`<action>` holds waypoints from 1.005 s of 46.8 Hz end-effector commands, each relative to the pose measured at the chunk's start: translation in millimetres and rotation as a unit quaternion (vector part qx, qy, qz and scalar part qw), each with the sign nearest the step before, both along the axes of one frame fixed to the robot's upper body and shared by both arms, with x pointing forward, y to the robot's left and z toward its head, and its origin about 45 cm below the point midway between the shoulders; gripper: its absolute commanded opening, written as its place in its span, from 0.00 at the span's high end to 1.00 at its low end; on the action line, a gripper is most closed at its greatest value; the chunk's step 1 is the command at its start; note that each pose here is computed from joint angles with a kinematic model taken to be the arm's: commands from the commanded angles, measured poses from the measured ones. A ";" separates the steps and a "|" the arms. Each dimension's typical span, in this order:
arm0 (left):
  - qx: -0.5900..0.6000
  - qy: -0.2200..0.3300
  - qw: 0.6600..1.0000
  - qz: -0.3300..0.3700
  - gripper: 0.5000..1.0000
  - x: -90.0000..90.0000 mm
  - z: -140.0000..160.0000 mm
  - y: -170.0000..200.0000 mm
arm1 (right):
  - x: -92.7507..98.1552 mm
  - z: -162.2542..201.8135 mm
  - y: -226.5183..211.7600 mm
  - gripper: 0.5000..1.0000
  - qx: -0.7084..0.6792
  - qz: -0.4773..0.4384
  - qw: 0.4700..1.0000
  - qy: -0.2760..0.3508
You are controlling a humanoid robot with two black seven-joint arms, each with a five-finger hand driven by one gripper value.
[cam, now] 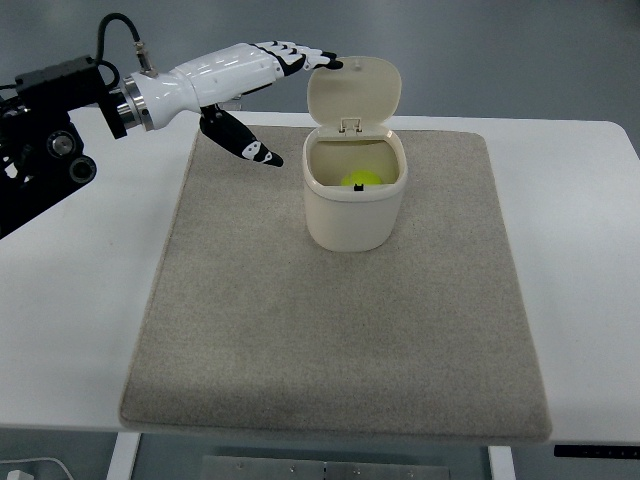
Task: Put tennis ball into box with left hand
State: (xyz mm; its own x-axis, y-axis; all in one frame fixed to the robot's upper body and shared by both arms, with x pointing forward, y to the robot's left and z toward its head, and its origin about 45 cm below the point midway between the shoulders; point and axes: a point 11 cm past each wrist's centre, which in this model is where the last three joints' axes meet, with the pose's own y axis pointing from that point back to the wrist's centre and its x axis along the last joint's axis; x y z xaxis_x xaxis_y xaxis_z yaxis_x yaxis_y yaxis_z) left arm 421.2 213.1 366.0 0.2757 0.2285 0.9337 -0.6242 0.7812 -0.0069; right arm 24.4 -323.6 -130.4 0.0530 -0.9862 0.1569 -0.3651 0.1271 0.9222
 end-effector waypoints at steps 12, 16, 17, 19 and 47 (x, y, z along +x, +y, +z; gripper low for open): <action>-0.187 0.160 0.966 0.084 0.02 7.6 5.6 75.7 | -0.1 0.0 0.1 0.12 0.000 0.001 1.000 0.000; -0.254 0.216 0.937 0.101 0.02 14.8 2.0 98.0 | 0.0 0.0 0.0 0.12 0.000 0.000 1.000 0.000; -0.268 0.232 0.929 0.103 0.02 15.9 -0.5 103.2 | 0.0 0.0 0.0 0.12 0.000 0.000 1.000 0.000; -0.286 0.260 0.916 0.104 0.02 17.4 -5.7 112.1 | 0.0 0.0 0.0 0.12 0.000 0.000 1.000 0.000; -0.459 0.461 0.734 0.197 0.02 35.8 -91.0 168.7 | 0.0 0.0 0.0 0.12 0.000 0.000 1.000 0.000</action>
State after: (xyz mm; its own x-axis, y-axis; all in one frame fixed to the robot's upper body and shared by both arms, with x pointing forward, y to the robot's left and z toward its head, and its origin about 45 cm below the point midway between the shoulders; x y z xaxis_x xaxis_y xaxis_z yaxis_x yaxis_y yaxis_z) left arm 454.8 377.3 282.6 0.4718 0.8665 -0.1630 -0.8624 0.4920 0.1192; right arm 24.4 -323.6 -130.4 0.0529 -0.9862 0.1569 -0.3652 0.1271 0.9222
